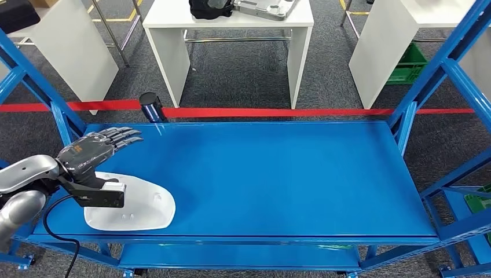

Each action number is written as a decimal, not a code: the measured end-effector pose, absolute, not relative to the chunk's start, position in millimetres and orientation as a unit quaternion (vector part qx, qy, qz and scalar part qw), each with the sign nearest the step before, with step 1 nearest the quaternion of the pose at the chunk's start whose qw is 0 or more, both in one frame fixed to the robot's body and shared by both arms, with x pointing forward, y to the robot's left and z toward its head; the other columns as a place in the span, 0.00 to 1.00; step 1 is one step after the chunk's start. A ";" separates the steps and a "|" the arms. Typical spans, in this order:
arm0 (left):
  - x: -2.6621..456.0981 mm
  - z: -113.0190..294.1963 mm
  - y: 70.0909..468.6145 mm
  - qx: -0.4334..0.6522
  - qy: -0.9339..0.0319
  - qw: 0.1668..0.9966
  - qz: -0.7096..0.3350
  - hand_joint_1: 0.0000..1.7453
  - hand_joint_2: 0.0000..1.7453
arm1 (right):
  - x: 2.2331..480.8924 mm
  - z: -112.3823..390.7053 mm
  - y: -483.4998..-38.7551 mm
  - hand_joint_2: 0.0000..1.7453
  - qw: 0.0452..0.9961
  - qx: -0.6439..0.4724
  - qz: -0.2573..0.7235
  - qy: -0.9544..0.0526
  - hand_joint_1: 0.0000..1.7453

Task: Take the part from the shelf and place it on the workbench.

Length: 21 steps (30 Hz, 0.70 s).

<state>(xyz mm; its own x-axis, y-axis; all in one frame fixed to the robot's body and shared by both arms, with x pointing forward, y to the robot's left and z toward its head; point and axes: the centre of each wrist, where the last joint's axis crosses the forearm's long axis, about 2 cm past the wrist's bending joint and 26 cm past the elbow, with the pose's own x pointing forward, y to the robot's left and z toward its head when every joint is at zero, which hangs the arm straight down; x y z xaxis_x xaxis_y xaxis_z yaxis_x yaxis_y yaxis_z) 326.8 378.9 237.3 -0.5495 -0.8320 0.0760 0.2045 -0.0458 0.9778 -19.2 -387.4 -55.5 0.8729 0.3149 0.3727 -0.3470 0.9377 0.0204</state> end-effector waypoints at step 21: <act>352.9 246.1 400.1 0.286 -0.481 0.422 -0.713 0.00 1.00 | -16.3 -56.5 -390.5 0.00 0.967 0.050 0.173 -0.180 0.00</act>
<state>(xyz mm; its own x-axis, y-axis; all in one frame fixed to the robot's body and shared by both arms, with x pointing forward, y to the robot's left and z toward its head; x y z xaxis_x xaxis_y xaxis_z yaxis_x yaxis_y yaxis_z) 352.9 400.1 246.1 -0.4794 -0.8776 -0.0017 0.3263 -0.1800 0.9280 -16.3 -390.5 -56.5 0.8753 0.3158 0.3662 -0.3518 0.9355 0.0341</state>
